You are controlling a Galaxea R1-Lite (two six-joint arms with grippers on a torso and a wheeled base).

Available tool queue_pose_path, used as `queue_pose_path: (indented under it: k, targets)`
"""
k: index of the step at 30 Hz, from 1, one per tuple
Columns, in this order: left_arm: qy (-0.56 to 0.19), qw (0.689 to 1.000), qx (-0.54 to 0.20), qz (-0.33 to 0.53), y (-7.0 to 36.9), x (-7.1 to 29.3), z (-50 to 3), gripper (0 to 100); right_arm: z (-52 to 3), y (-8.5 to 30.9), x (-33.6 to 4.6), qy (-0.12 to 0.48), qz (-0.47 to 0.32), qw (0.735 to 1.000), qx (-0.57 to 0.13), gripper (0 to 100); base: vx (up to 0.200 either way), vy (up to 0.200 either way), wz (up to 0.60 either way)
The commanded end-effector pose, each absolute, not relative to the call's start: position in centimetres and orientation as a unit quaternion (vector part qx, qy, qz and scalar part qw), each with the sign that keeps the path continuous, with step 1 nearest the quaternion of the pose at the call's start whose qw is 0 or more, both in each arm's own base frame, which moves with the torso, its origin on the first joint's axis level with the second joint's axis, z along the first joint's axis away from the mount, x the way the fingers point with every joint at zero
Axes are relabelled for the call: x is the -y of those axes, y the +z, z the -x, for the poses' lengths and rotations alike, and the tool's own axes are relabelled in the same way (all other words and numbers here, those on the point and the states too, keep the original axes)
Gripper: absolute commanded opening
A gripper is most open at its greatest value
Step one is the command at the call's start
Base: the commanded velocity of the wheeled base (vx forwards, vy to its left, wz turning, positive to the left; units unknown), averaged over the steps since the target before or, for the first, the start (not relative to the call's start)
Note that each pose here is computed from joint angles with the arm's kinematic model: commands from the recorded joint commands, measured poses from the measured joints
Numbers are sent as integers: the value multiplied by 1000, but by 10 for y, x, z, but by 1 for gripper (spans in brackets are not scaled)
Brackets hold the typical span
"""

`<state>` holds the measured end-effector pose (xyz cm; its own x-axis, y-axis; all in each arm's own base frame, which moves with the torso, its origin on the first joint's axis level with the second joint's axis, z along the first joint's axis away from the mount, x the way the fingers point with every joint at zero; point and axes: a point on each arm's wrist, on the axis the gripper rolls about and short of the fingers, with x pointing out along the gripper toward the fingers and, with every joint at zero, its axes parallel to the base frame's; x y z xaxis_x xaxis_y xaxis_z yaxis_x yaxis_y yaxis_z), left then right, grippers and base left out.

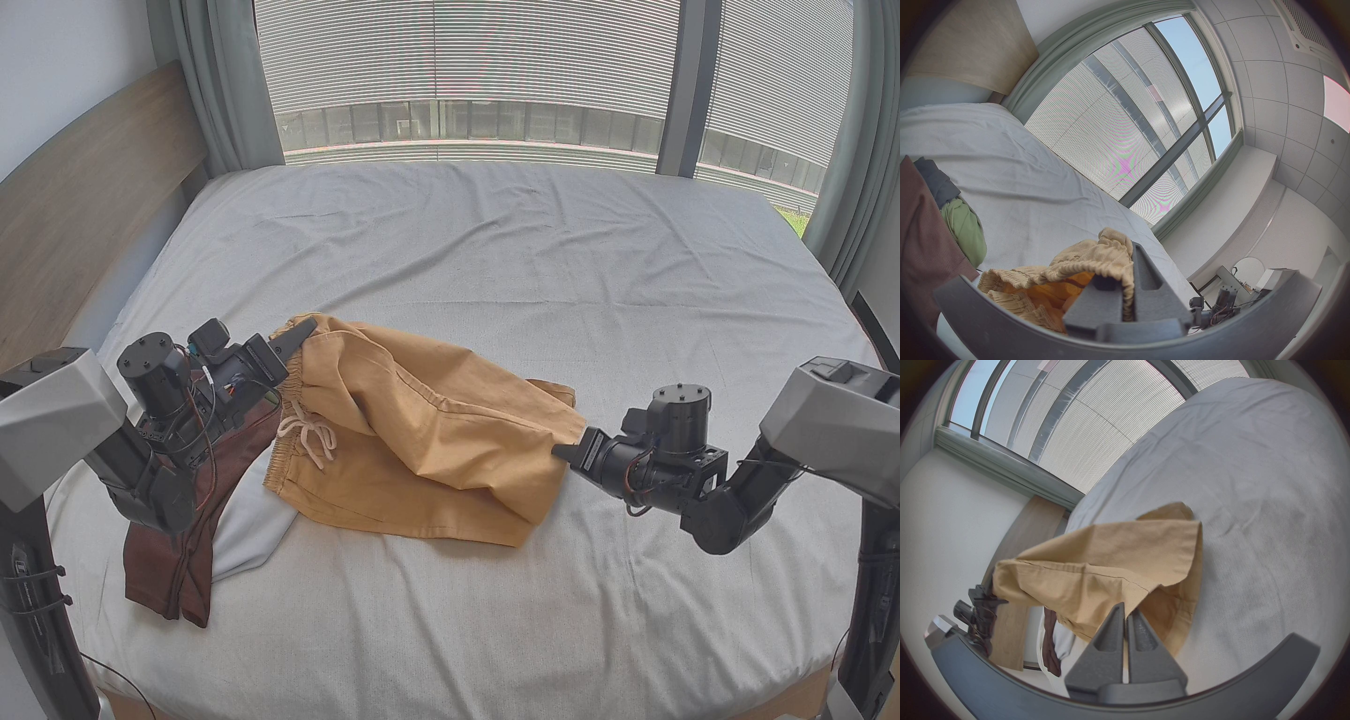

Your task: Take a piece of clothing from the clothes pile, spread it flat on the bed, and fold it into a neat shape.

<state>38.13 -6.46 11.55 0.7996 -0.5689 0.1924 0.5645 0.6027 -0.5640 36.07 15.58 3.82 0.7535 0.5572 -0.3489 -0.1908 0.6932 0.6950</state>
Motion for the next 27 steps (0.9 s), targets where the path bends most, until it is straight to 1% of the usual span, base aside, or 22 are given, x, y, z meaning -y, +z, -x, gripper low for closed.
queue_pose_path:
  k: [1,9,10,17,27]
  targets:
    - [-311,897,-7,314,109,62,-385,0,-363,-6,-158,198,-316,871,-319,0,0,0,0]
    - [-311,897,-7,314,109,62,-385,0,-358,-11,-158,211,-317,862,-335,0,0,0,0]
    - [-311,897,-8,314,109,62,-385,0,-358,-10,-158,215,-318,861,-335,100,0,0,0]
    - [-312,897,-7,314,110,62,-385,0,-365,-10,-165,231,-337,861,-304,100,0,0,0]
    - [-313,897,-4,313,112,62,-384,0,-378,-14,-172,238,-343,861,-290,100,0,0,0]
